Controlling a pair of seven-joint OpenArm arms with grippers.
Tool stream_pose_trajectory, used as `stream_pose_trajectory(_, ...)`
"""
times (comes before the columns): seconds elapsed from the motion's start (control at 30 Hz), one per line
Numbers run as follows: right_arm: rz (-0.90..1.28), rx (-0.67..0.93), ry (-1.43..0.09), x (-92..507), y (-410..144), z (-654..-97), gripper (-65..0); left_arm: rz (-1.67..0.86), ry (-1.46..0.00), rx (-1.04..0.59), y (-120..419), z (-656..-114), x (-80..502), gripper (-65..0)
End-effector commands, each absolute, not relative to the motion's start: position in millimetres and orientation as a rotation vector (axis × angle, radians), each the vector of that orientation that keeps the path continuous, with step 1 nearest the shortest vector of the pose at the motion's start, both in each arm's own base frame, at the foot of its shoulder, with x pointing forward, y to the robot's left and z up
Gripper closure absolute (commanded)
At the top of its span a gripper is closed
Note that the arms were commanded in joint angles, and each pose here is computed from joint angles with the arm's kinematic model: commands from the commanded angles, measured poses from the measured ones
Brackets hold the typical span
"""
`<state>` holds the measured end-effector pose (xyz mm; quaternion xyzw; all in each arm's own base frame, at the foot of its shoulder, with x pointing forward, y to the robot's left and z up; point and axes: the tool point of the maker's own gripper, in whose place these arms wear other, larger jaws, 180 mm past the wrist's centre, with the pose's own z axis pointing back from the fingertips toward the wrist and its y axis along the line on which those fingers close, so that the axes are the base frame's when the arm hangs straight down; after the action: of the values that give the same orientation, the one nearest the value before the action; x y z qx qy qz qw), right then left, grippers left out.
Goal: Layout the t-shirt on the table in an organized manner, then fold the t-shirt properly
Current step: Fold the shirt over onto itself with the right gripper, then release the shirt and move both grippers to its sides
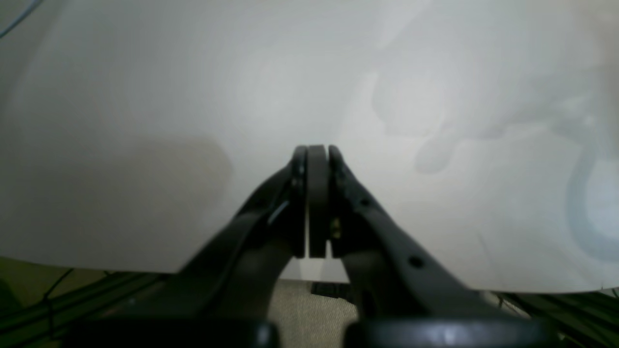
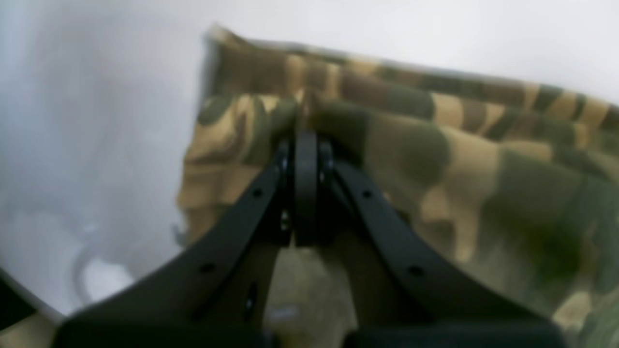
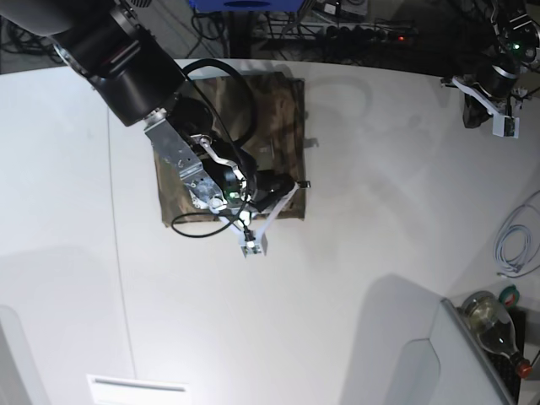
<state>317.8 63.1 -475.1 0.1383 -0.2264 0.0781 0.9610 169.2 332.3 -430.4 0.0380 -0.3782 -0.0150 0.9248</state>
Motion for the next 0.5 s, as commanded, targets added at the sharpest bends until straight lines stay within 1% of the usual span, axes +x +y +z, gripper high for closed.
stream_pose_trajectory(0.0, 0.160, 0.315, -0.534, 341.9, 80.5, -452.5, 0.0, -0.038, -0.813, 0.092, 337.5, -420.0, 175.3, 0.0)
stream_pose_trajectory(0.07, 0.161, 0.316, -0.549, 347.5, 82.1, -448.6, 0.0, -0.035, -0.816, 0.089, 337.2, -419.6, 175.6, 0.0)
stream_pose_trajectory(0.13, 0.167, 0.358, -0.594, 350.9, 91.9, -428.7, 0.0, -0.033, -0.816, 0.091, 338.2, -419.2, 175.4, 0.0)
stream_pose_trajectory(0.23, 0.180, 0.411, -0.617, 332.0, 87.9, -407.0, 0.0, -0.037, -0.813, 0.095, 338.6, -419.6, 175.0, 0.0)
stream_pose_trajectory(0.27, 0.189, 0.429, -0.611, 321.4, 86.7, -400.6, 0.0, -0.037, -0.813, 0.095, 338.6, -419.6, 175.0, 0.0)
stream_pose_trajectory(0.33, 0.201, 0.465, -0.544, 285.8, 83.1, -397.8, 0.0, -0.037, -0.813, 0.095, 338.6, -419.6, 175.0, 0.0)
stream_pose_trajectory(0.47, 0.191, 0.493, -0.454, 218.4, 69.9, -412.2, 0.0, -0.057, -0.811, 0.086, 331.8, -417.4, 171.4, 0.0)
